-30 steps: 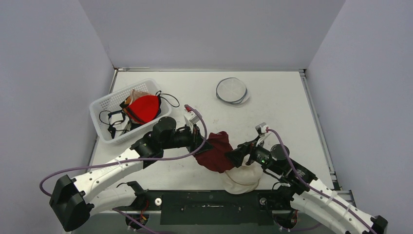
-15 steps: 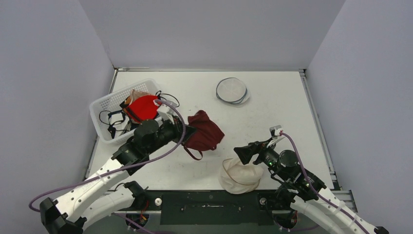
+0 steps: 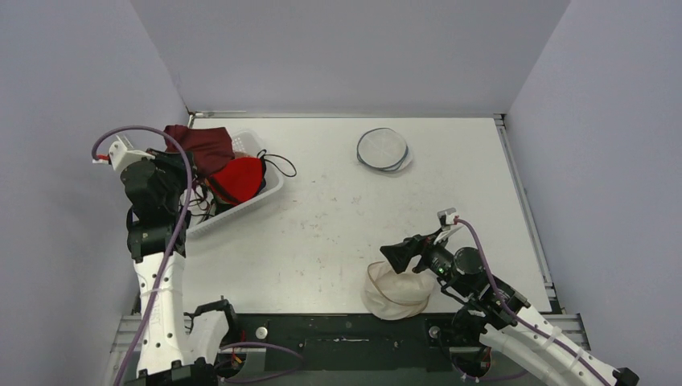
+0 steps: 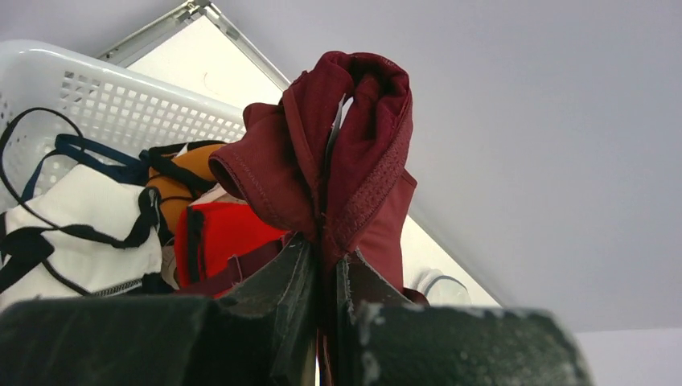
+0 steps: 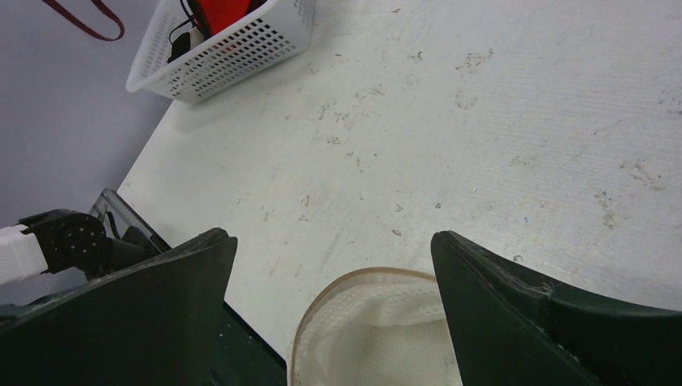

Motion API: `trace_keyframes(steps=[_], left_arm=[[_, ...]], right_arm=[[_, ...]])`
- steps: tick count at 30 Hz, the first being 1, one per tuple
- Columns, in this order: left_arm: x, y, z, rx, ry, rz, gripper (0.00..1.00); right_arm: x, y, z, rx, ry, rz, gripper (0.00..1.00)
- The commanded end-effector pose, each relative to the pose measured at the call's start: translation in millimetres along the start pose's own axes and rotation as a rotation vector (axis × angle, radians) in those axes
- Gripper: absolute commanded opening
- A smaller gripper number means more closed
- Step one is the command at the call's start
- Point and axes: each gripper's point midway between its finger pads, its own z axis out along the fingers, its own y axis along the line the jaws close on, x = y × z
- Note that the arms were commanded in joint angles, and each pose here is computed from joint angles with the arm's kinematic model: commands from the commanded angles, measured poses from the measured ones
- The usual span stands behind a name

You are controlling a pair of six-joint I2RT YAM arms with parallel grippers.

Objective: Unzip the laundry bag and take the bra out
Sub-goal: Place the bra in the bin.

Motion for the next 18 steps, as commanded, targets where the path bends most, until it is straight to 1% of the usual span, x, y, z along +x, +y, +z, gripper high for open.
trace_keyframes(steps=[1,3,5,6,11,16,18], left_arm=[[-19.5,-20.7,17.5,0.134,-0.048,-0.021,0.0],[-20.2,-3.4,25.4,0.109,-0.103,-0.001,0.0],[-26.2,13.5,29.4,0.079,-0.192,0.012,0.0],[-25.4,23.4,32.8,0.058,-0.211,0.011,0.0],[-7.4,54.2,54.0,0.044,-0.235,0.013,0.0],[6.0,85.5,62.9,0.032,-0.275,-0.01,0.0],[13.1,101.7,67.3,0.0,-0.281,-0.013,0.0]], right_arm=[[-11.3,19.7,-1.5,-0.102,-0.045,0.009,0.97],[-11.2,22.8,-4.8,-0.125,-0.053,0.011,0.98],[-8.9,23.9,-7.2,-0.14,-0.051,0.015,0.98],[-6.9,24.0,-8.0,-0.146,-0.048,0.018,0.98],[4.4,19.8,-8.6,-0.143,-0.016,0.018,0.98],[4.8,19.9,-11.6,-0.152,-0.022,0.013,0.98],[5.2,19.6,-11.4,-0.152,-0.023,0.012,0.98]])
